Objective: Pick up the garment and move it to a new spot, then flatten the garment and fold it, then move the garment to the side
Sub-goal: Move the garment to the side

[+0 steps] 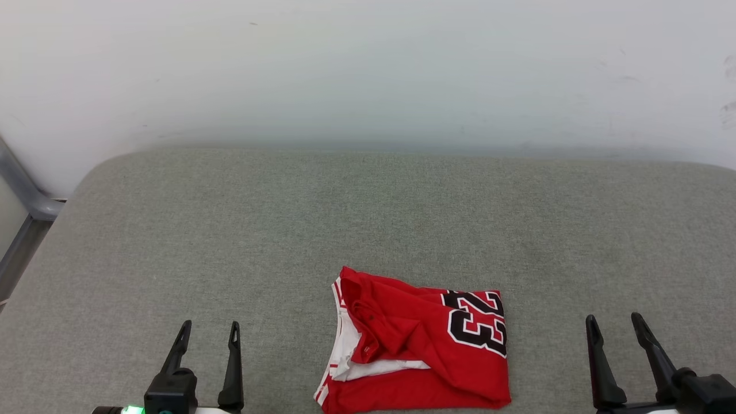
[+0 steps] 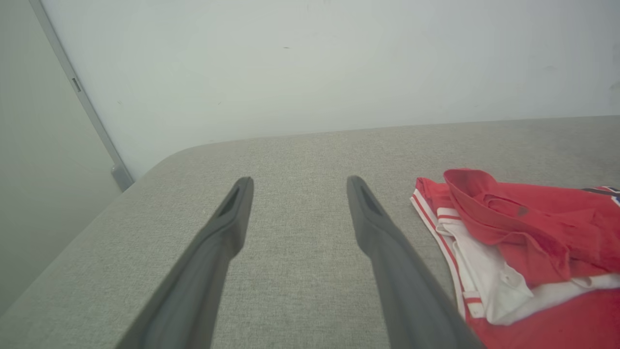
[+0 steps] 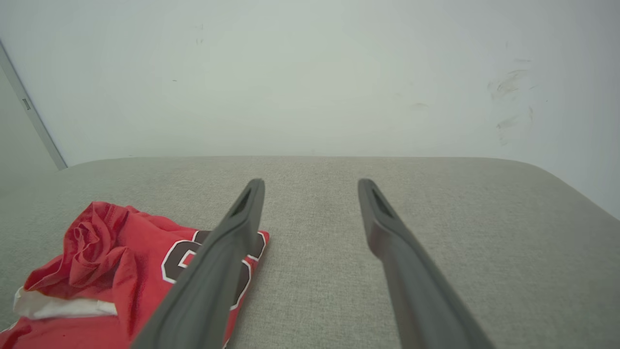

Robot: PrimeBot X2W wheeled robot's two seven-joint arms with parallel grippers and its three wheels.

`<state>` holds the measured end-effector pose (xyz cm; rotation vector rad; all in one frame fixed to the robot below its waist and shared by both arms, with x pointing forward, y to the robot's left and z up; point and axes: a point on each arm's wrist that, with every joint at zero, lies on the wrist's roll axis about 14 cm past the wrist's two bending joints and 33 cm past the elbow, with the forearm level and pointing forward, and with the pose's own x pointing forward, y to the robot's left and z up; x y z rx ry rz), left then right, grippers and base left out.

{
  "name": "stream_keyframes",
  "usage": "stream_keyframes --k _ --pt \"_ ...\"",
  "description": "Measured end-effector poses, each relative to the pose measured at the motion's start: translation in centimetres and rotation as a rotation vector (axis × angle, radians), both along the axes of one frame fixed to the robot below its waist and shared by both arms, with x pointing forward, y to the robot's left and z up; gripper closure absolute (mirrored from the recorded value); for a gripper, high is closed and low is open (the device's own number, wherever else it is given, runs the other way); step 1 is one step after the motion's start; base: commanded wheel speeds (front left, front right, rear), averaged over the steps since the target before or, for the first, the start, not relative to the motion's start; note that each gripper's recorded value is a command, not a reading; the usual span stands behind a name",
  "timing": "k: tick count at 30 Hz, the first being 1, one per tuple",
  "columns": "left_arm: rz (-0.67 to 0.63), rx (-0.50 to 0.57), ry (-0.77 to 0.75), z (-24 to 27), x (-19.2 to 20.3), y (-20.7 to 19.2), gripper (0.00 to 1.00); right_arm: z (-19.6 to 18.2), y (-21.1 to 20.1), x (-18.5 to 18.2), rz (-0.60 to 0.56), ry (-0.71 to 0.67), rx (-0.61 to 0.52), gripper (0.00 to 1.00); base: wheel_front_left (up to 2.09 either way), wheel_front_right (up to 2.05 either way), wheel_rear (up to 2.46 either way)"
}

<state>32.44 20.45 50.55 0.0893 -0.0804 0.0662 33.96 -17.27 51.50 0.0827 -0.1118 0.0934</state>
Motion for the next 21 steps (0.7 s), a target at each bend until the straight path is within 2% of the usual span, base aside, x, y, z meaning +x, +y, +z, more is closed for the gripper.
stream_keyframes --k 4,9,13,16,21 --pt "0.003 -0.005 0.004 -0.1 -0.1 0.1 0.00 1.0 -0.3 0.7 -0.011 -0.031 0.000 0.00 0.00 0.00 0.00" --pt "0.006 -0.008 0.009 -0.3 0.0 0.1 0.00 5.7 -1.4 3.6 -0.020 -0.163 -0.006 0.00 0.00 0.00 0.00" --pt "0.008 -0.009 0.010 -0.3 0.3 0.2 0.00 8.9 -0.6 6.4 0.055 -0.190 -0.044 0.00 0.00 0.00 0.00" --pt "0.007 -0.009 0.017 -0.5 0.5 0.2 0.00 8.7 1.1 8.3 0.147 -0.095 -0.070 0.00 0.00 0.00 0.00" --pt "0.006 -0.009 0.023 -0.6 1.0 0.2 0.00 4.6 4.1 9.8 0.312 0.214 -0.124 0.00 0.00 0.00 0.00"
